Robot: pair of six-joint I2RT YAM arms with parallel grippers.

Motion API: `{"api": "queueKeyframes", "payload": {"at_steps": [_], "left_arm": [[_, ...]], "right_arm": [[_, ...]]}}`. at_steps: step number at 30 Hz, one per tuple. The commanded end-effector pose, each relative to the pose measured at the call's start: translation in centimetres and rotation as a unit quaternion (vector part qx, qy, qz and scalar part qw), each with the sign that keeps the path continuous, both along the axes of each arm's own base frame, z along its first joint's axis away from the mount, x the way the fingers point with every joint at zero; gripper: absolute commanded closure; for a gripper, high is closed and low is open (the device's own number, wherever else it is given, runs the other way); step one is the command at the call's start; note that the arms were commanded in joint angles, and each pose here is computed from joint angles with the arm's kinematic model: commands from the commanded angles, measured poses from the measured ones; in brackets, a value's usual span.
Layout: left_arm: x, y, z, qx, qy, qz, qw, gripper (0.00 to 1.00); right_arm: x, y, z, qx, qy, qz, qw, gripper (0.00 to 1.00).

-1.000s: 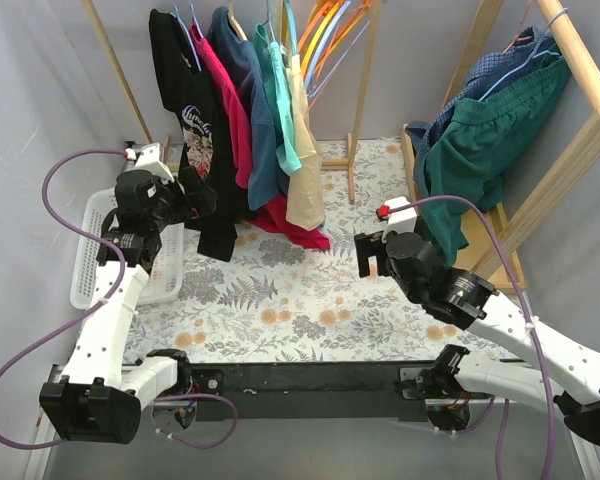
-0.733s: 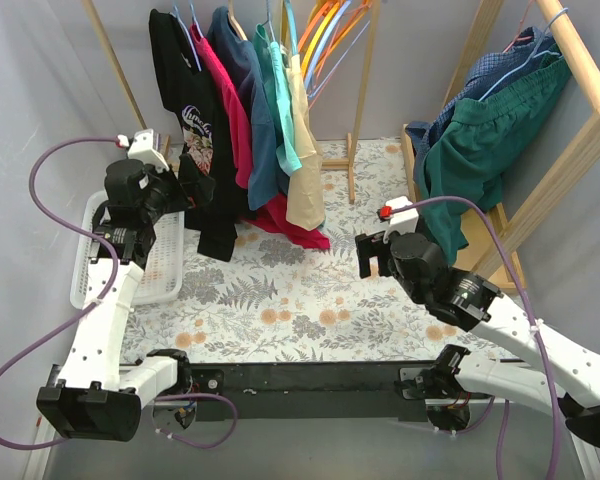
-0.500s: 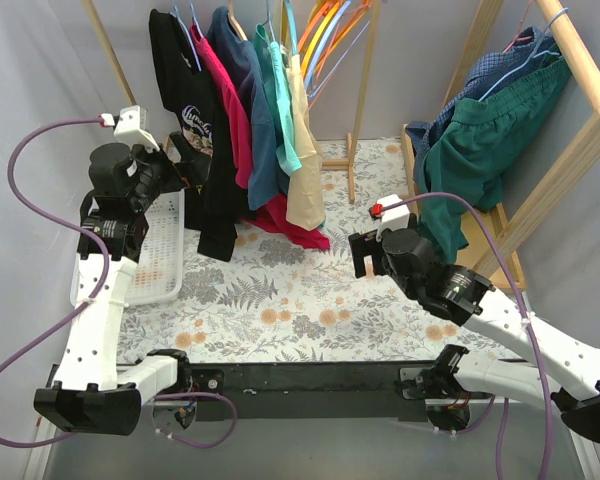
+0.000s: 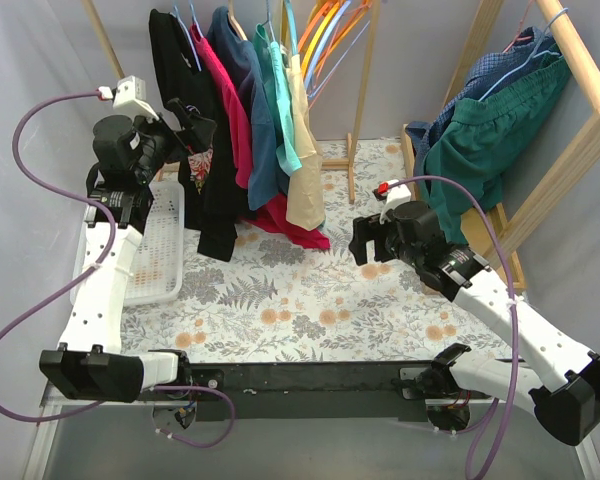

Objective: Remove the t-shirt from the hanger
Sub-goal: Pick up the hanger from the clothesline.

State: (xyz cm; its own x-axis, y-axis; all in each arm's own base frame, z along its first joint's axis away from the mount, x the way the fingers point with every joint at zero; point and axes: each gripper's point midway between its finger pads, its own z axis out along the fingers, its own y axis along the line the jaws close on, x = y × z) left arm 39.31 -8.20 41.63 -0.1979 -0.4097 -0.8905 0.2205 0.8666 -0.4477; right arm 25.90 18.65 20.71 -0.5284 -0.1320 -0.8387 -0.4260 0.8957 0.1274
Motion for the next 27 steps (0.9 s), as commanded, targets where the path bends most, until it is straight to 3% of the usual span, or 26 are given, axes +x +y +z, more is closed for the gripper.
{"api": "queueKeyframes", "payload": {"at_steps": [1, 7, 11, 15, 24, 27], "left_arm": [[0.5, 0.0, 6.1, -0.025, -0.083, 0.004, 0.996, 0.02], [1.1, -0.3, 9.4, -0.033, -0.156, -0.003, 0.987, 0.07], [2.6, 0.9, 10.9, -0.056, -0.171, 0.037, 0.983, 0.15], [5.9, 1.8, 9.4, -0.061, -0.13, 0.072, 0.987, 0.28], [10.3, -0.5, 7.7, -0.032, -0.067, 0.074, 0.994, 0.41], [11.8, 0.0, 6.5, -0.018, -0.053, 0.116, 0.992, 0.45]], "right_arm": [[-0.7, 2.3, 1.3, 0.053, -0.004, 0.05, 0.997, 0.06], [-0.8, 2.4, 0.9, 0.061, 0.004, 0.05, 0.997, 0.07], [-0.8, 2.5, 0.9, 0.063, 0.006, 0.048, 0.997, 0.08], [-0.6, 2.5, 0.8, 0.062, 0.008, 0.043, 0.997, 0.1], [-0.7, 2.1, 0.1, 0.06, 0.014, 0.031, 0.998, 0.1], [-0.6, 2.1, 0.0, 0.059, 0.016, 0.03, 0.998, 0.1]]}}
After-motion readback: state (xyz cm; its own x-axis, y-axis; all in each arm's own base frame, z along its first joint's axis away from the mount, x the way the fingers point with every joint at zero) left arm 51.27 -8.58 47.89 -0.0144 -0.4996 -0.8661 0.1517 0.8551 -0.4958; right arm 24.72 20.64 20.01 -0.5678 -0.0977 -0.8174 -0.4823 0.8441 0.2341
